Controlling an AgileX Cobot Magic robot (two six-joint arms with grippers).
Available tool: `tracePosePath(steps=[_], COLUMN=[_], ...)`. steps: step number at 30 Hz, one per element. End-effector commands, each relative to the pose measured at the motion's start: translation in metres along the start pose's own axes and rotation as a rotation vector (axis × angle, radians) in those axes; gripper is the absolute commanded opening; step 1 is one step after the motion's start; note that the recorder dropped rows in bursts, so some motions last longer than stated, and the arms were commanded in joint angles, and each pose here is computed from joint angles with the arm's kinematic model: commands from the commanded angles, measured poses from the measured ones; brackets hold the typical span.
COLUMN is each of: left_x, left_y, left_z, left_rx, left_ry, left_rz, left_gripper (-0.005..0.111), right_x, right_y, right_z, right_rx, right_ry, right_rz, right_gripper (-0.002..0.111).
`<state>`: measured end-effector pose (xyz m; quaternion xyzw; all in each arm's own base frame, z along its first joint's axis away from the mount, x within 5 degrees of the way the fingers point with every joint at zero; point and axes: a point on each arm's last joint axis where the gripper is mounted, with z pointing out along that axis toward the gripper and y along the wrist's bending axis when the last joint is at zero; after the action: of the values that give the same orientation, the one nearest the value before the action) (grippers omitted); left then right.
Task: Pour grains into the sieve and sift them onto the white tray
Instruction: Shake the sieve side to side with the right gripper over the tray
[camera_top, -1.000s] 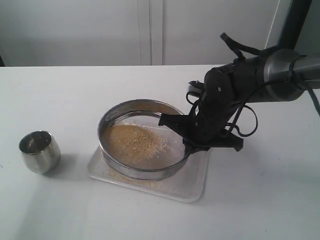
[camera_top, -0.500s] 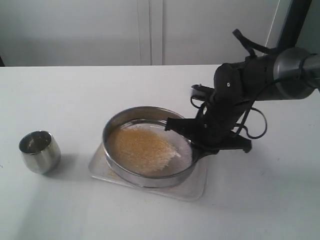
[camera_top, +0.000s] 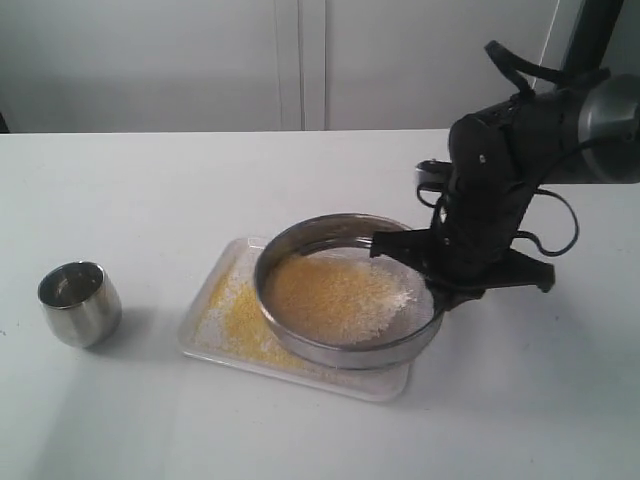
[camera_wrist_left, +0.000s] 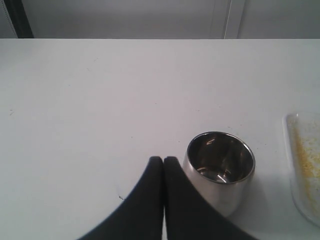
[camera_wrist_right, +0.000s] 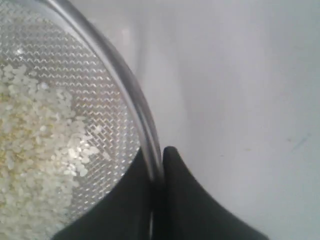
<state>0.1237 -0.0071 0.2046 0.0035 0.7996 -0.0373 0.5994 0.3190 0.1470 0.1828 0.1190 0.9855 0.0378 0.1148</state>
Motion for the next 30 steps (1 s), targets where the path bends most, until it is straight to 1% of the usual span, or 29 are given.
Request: tracePosePath(steps=[1, 2, 3, 4, 5, 7, 8, 9, 11, 13, 14, 16, 18, 19, 20, 21, 23, 24, 26, 27, 28, 29, 30], left_x=[0.001, 0.001, 0.001, 0.001, 0.001, 0.001, 0.001, 0.000, 0.000, 0.000, 0.000, 0.000, 0.000, 0.000, 0.000, 0.000, 0.000, 0.000, 0.000, 0.000, 0.000, 0.000, 0.000], left_y=[0.000, 0.000, 0.000, 0.000, 0.000, 0.000, 0.000, 0.000, 0.000, 0.000, 0.000, 0.000, 0.000, 0.000, 0.000, 0.000, 0.000, 0.000, 0.000, 0.000, 0.000, 0.000, 0.000], left_z=[-0.001, -0.001, -0.001, -0.001, -0.001, -0.001, -0.001, -0.001, -0.001, -0.001, -0.001, -0.001, -0.001, -0.001, -0.001, -0.001, -0.001, -0.001, -0.001, -0.001, -0.001, -0.001, -0.001], left_rx=[0.000, 0.000, 0.000, 0.000, 0.000, 0.000, 0.000, 0.001, 0.001, 0.001, 0.001, 0.001, 0.001, 0.001, 0.001, 0.001, 0.001, 0.001, 0.001, 0.001, 0.001, 0.001, 0.001], left_ry=[-0.006, -0.006, -0.006, -0.006, -0.006, -0.009, -0.009, -0.013, -0.013, -0.013, -0.013, -0.013, -0.013, -0.013, -0.013, -0.013, -0.013, -0.013, -0.013, -0.013, -0.013, -0.013, -0.013], left_rz=[-0.003, -0.003, -0.003, -0.003, -0.003, -0.003, -0.003, -0.003, -0.003, -0.003, -0.003, -0.003, -0.003, -0.003, -0.003, -0.003, -0.003, -0.003, -0.003, -0.003, -0.003, -0.003, -0.003], left_gripper=[0.000, 0.000, 0.000, 0.000, 0.000, 0.000, 0.000, 0.000, 0.000, 0.000, 0.000, 0.000, 0.000, 0.000, 0.000, 0.000, 0.000, 0.000, 0.000, 0.000, 0.000, 0.000, 0.000], right_x=[-0.005, -0.004, -0.003, -0.004, -0.006, -0.007, -0.008, -0.009, -0.009, -0.008, -0.007, -0.008, -0.009, -0.009, -0.009, -0.008, -0.005, -0.003, -0.004, -0.004, -0.005, -0.007, -0.009], right_y=[0.024, 0.027, 0.025, 0.018, 0.011, -0.003, -0.005, -0.002, 0.011, 0.016, 0.015, 0.001, -0.008, -0.007, -0.001, 0.007, 0.015, 0.014, 0.001, -0.005, -0.008, -0.008, -0.004], right_z=[-0.008, -0.009, -0.010, -0.011, -0.011, -0.011, -0.011, -0.010, -0.006, -0.007, -0.006, -0.009, -0.008, -0.006, -0.003, -0.001, 0.000, -0.001, -0.004, -0.005, -0.006, -0.006, -0.005], right_rx=[-0.195, -0.204, -0.179, -0.128, -0.083, 0.011, 0.015, -0.010, -0.090, -0.120, -0.105, -0.019, 0.026, 0.000, -0.048, -0.102, -0.140, -0.121, -0.039, 0.007, 0.029, 0.018, -0.033], right_ry=[-0.098, -0.098, -0.081, -0.073, -0.063, -0.038, -0.038, -0.053, -0.078, -0.085, -0.069, -0.042, -0.032, -0.035, -0.053, -0.067, -0.067, -0.054, -0.032, -0.027, -0.035, -0.052, -0.088], right_rz=[0.029, -0.013, -0.043, -0.070, -0.070, 0.022, 0.068, 0.091, 0.071, 0.014, 0.009, -0.001, 0.064, 0.117, 0.125, 0.097, -0.002, -0.039, -0.058, -0.043, 0.001, 0.052, 0.084], right_gripper=[0.000, 0.000, 0.000, 0.000, 0.000, 0.000, 0.000, 0.000, 0.000, 0.000, 0.000, 0.000, 0.000, 0.000, 0.000, 0.000, 0.000, 0.000, 0.000, 0.000, 0.000, 0.000, 0.000])
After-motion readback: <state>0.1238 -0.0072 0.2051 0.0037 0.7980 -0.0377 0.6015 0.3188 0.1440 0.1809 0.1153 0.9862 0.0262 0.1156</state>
